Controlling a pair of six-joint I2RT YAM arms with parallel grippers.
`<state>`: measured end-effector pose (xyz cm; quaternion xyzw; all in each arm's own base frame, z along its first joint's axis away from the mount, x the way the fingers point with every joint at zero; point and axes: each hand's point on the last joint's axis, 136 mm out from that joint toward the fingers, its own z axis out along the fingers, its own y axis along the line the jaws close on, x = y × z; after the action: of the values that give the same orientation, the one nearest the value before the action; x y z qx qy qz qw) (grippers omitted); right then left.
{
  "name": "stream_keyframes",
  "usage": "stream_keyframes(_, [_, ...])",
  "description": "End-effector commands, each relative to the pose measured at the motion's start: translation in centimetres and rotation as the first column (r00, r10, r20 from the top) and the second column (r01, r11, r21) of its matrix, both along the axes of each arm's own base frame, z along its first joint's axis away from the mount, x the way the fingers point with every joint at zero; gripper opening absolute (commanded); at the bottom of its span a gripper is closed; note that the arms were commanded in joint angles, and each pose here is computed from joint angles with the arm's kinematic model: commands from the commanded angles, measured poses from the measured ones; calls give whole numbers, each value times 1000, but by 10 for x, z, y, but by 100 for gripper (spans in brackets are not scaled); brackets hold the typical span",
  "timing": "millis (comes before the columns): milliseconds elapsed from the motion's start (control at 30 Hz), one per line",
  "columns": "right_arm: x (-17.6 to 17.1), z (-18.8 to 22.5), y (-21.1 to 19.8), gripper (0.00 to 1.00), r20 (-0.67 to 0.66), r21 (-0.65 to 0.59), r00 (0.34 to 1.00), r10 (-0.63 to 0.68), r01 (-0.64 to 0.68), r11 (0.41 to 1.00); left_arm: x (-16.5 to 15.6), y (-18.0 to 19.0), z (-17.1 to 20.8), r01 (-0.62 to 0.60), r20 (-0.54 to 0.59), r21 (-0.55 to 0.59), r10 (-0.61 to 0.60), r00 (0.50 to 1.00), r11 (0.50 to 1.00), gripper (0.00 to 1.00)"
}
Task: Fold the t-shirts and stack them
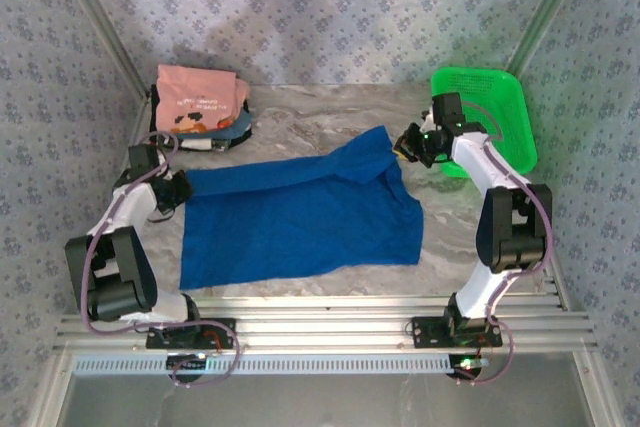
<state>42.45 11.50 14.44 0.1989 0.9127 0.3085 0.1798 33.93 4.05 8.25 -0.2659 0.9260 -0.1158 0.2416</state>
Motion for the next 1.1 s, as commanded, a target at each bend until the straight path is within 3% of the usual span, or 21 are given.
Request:
stream_keyframes(0, [-10, 9, 3, 0, -2, 26, 1000, -24, 24, 999, -1, 4, -4, -4, -2, 17, 4, 1000, 1000, 0])
stream_keyframes(267, [-36, 13, 16, 0, -51, 58, 995, -83, 86, 995, -4, 8, -17, -15, -31, 28, 16, 999, 999, 0])
stream_keyframes(433, [-57, -8, 9, 0, -118, 28, 984, -133, 137, 990, -8, 9, -28, -18, -51, 22, 19, 998, 1000, 0])
stream_keyframes(1067, [-104, -60, 4, 0, -251, -64, 957, -147, 135, 989, -23, 14, -49, -48, -135, 38, 53, 989, 998, 0])
